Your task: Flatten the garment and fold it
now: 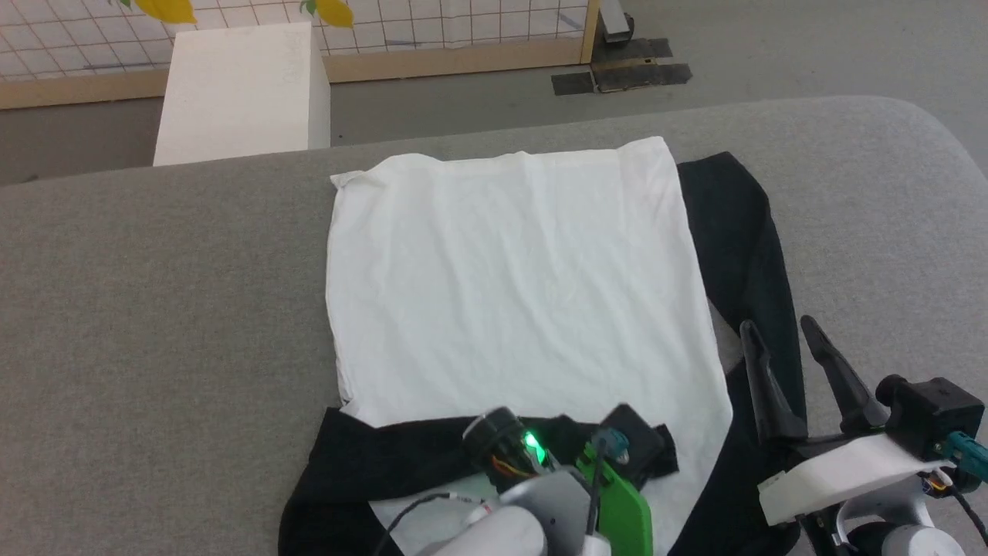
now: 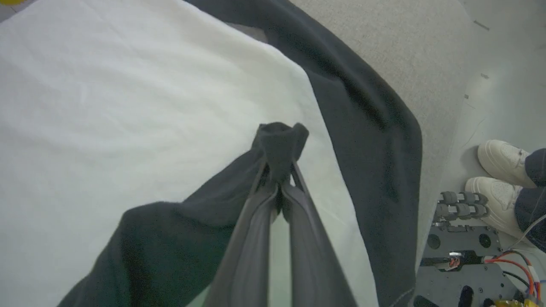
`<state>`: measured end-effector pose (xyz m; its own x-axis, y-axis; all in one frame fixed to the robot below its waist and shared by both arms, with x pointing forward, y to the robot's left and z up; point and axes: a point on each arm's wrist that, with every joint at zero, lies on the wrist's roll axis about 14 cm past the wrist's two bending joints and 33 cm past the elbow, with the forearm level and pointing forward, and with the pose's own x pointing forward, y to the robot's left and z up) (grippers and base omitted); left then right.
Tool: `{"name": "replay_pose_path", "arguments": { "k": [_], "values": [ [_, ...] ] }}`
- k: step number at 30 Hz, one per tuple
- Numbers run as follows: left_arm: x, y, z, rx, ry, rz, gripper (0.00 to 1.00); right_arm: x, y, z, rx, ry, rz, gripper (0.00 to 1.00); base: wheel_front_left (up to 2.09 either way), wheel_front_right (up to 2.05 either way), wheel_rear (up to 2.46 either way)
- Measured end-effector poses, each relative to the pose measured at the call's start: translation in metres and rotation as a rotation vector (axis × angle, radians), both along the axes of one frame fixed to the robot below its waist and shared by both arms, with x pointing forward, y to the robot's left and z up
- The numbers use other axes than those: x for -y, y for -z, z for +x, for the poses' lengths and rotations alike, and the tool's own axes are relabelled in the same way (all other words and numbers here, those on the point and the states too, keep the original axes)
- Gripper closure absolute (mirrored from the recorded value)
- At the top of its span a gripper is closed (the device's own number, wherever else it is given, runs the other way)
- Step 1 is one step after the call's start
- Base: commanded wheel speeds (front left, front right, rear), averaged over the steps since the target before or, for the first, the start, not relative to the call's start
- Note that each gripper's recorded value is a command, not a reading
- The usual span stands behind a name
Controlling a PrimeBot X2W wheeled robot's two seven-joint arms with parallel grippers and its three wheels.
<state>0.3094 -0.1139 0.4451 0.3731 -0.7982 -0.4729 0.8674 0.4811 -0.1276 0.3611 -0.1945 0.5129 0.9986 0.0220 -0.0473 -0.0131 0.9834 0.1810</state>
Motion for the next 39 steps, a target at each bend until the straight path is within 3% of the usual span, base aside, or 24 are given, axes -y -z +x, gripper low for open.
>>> {"name": "replay_pose_path", "arguments": {
  "k": [5, 6, 7, 8, 13, 17, 22, 26, 29, 34, 39],
  "values": [
    [-0.002, 0.045, -0.029, -0.092, 0.087, 0.102, 1.0, 0.002, 0.002, -0.002, -0.01, 0.006, 0.003, 0.0, 0.0, 0.0, 0.0],
    [-0.002, 0.048, -0.032, -0.113, 0.089, 0.101, 0.77, 0.002, 0.003, -0.002, -0.013, 0.007, 0.003, 0.0, 0.0, 0.0, 0.0],
    [-0.001, 0.05, -0.035, -0.136, 0.09, 0.091, 0.25, 0.002, 0.003, -0.003, -0.013, 0.008, 0.003, 0.0, 0.0, 0.0, 0.0],
    [0.0, 0.05, -0.038, -0.158, 0.092, 0.079, 0.0, 0.002, 0.003, -0.003, -0.016, 0.008, 0.003, 0.0, 0.0, 0.0, 0.0],
    [0.009, 0.022, -0.029, -0.235, 0.016, -0.113, 0.0, 0.001, 0.004, -0.002, -0.021, 0.004, 0.005, 0.0, 0.0, 0.0, 0.0],
    [0.002, -0.022, 0.015, -0.178, -0.162, -0.336, 0.0, 0.002, 0.005, 0.0, -0.028, 0.002, 0.004, 0.0, 0.0, 0.0, 0.0],
    [-0.065, -0.059, 0.085, 0.033, -0.473, -0.491, 0.0, 0.01, 0.005, 0.005, -0.034, 0.021, -0.026, 0.0, 0.0, 0.0, 0.0],
    [-0.159, -0.055, 0.125, 0.224, -0.773, -0.446, 0.0, 0.027, 0.004, 0.024, -0.049, 0.062, -0.073, 0.0, 0.0, 0.0, 0.0],
    [-0.215, -0.049, 0.134, 0.324, -0.92, -0.377, 0.0, 0.041, 0.007, 0.045, -0.078, 0.091, -0.077, 0.0, 0.0, 0.0, 0.0],
    [-0.267, -0.05, 0.142, 0.427, -1.054, -0.312, 0.0, 0.068, 0.014, 0.089, -0.144, 0.125, -0.086, 0.0, 0.0, 0.0, 0.0],
    [-0.296, -0.06, 0.152, 0.51, -1.141, -0.317, 0.0, 0.084, 0.03, 0.138, -0.247, 0.129, -0.097, 0.0, 0.0, 0.0, 0.0]
  ]
}}
